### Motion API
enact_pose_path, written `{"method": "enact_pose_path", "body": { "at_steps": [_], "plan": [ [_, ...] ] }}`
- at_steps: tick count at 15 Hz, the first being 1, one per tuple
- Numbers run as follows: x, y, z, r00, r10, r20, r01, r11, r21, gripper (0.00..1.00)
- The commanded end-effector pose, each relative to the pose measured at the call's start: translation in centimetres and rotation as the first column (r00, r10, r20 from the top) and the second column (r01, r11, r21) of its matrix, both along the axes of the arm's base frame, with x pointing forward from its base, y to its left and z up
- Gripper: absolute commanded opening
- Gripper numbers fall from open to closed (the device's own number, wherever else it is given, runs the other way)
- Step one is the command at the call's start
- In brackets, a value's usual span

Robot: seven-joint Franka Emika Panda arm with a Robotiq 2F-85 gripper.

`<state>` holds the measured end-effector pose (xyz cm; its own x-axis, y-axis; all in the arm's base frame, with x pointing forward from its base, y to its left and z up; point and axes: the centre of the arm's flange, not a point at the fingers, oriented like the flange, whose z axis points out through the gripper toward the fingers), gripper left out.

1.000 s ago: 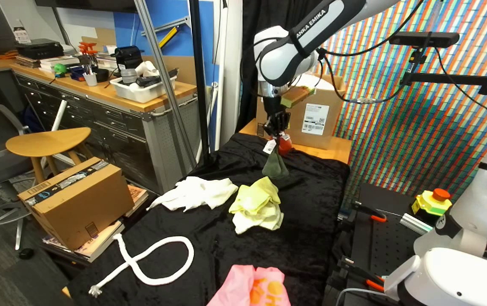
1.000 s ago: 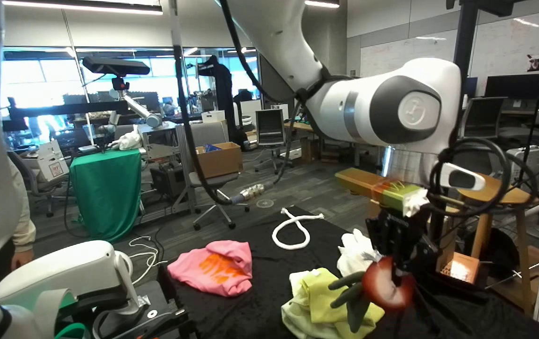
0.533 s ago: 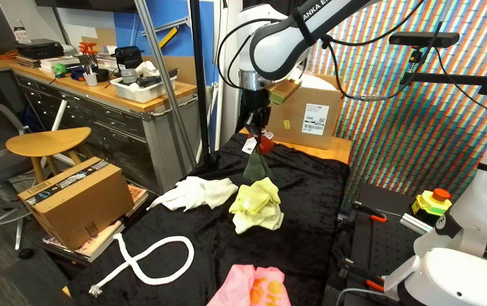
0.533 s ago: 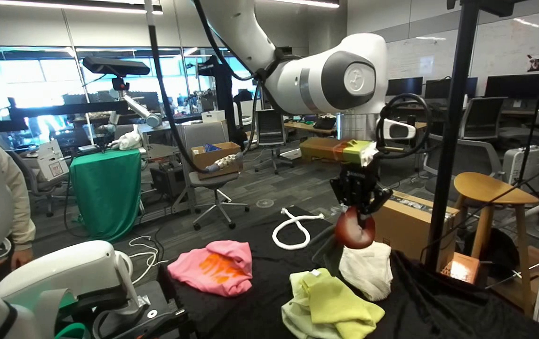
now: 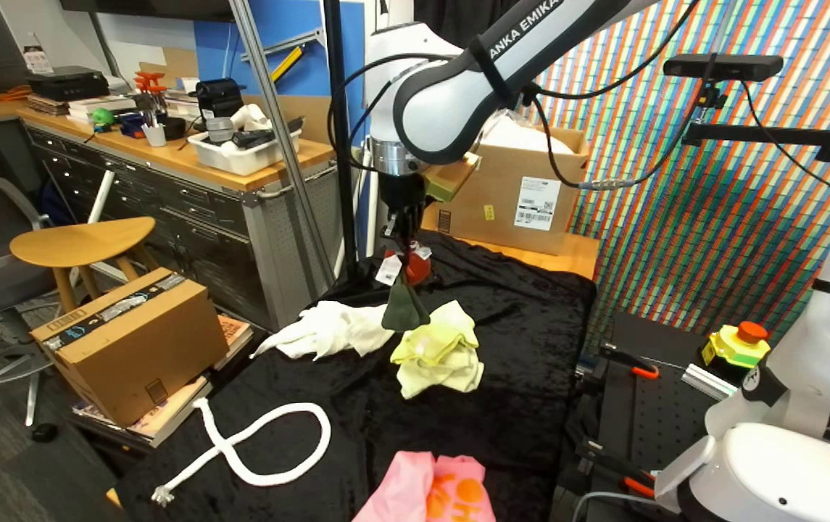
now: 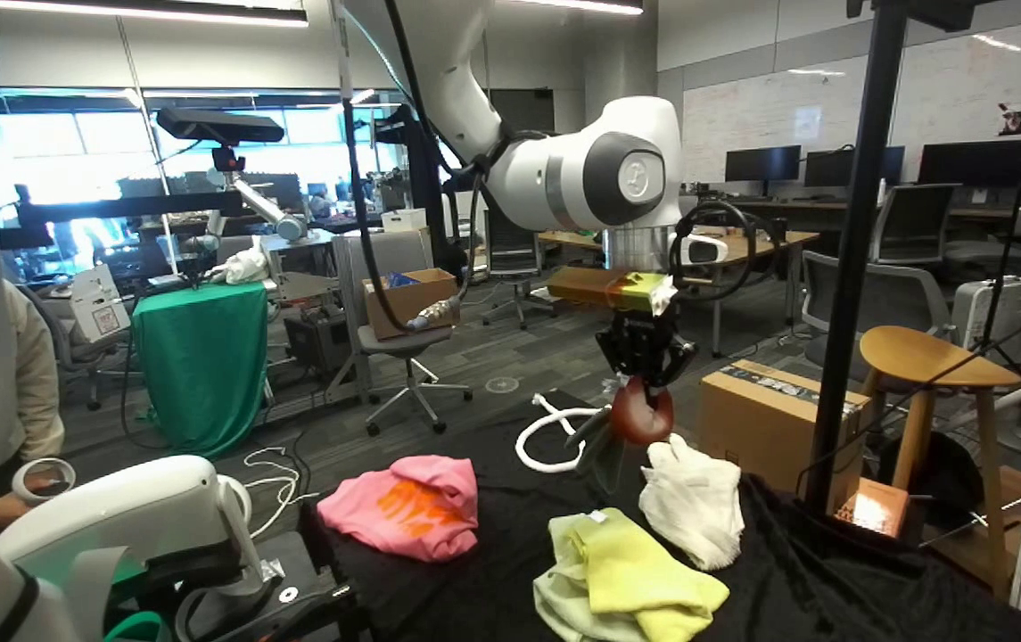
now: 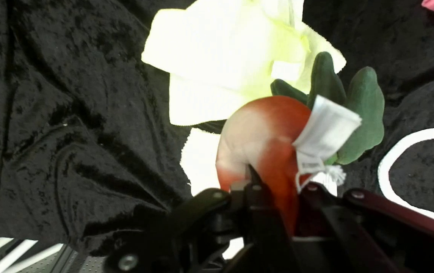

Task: Pile all the objects on the table

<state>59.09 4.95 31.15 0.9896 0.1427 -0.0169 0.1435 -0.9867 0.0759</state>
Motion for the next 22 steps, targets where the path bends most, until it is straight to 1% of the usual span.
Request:
{"method": "enact_pose_path", "body": {
  "at_steps": [1, 2, 4, 7, 12, 15, 20, 22],
  "plan": [
    [3.2, 2.1, -1.1, 0.999, 0.037, 0.02, -0.038, 0.999, 0.008, 0.07],
    [3.8, 2.7, -1.7, 0.999, 0.044, 0.018, -0.044, 0.999, -0.002, 0.07],
    [4.5, 3.8, -3.0, 0.998, 0.059, 0.007, -0.059, 0.998, 0.004, 0.07],
    [5.0, 4.8, -5.3, 0.997, 0.071, -0.028, -0.071, 0.997, 0.012, 0.07],
    [4.1, 5.4, -10.6, 0.989, 0.081, -0.124, -0.081, 0.997, 0.011, 0.07],
    [3.4, 6.0, -13.6, 0.981, 0.102, -0.166, -0.102, 0.995, 0.011, 0.07],
    [2.6, 5.7, -17.3, 0.965, 0.095, -0.246, -0.097, 0.995, 0.005, 0.07],
    [2.4, 5.4, -18.3, 0.958, 0.084, -0.273, -0.087, 0.996, 0.003, 0.07]
  ]
}}
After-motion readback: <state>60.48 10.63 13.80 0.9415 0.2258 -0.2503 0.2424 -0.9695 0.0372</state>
